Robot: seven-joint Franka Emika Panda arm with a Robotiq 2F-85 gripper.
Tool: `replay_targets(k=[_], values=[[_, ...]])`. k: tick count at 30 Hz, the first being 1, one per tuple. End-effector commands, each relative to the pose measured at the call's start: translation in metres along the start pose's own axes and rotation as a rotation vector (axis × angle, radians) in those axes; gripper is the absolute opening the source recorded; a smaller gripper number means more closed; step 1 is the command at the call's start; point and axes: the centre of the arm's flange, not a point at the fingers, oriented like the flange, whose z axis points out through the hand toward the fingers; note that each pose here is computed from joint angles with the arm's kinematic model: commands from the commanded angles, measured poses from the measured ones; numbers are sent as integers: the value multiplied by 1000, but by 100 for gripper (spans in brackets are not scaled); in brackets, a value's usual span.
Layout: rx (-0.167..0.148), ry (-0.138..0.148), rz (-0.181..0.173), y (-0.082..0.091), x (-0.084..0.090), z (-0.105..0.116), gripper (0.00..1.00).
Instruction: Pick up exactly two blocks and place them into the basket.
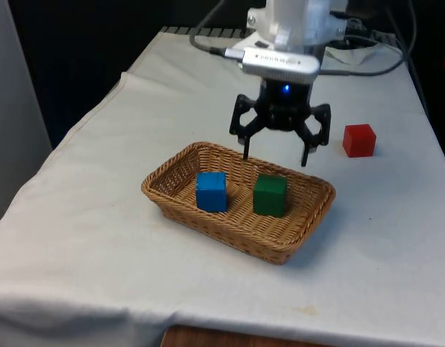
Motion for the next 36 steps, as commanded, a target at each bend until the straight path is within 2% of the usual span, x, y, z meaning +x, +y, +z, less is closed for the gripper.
replay_targets(k=[1,3,4,6,12,13,14,22,23,24,30,32,33,34,36], values=[[-2,1,0,1,-4,-8,100],[0,0,1,2,-8,-16,100],[4,-2,-1,1,-5,-12,100],[3,0,-3,2,-15,-23,100],[9,1,-6,4,-29,-39,100],[14,-7,-7,4,-27,-36,100],[10,1,-6,4,-31,-41,100],[19,-1,-15,6,-57,-64,100],[25,-8,-16,6,-53,-60,100],[20,-1,-16,6,-60,-66,100],[27,-1,-21,8,-75,-74,100],[31,-2,-24,9,-83,-76,100],[37,-13,-25,8,-81,-75,100],[33,-2,-25,8,-86,-76,100],[35,-2,-27,9,-92,-76,100]])
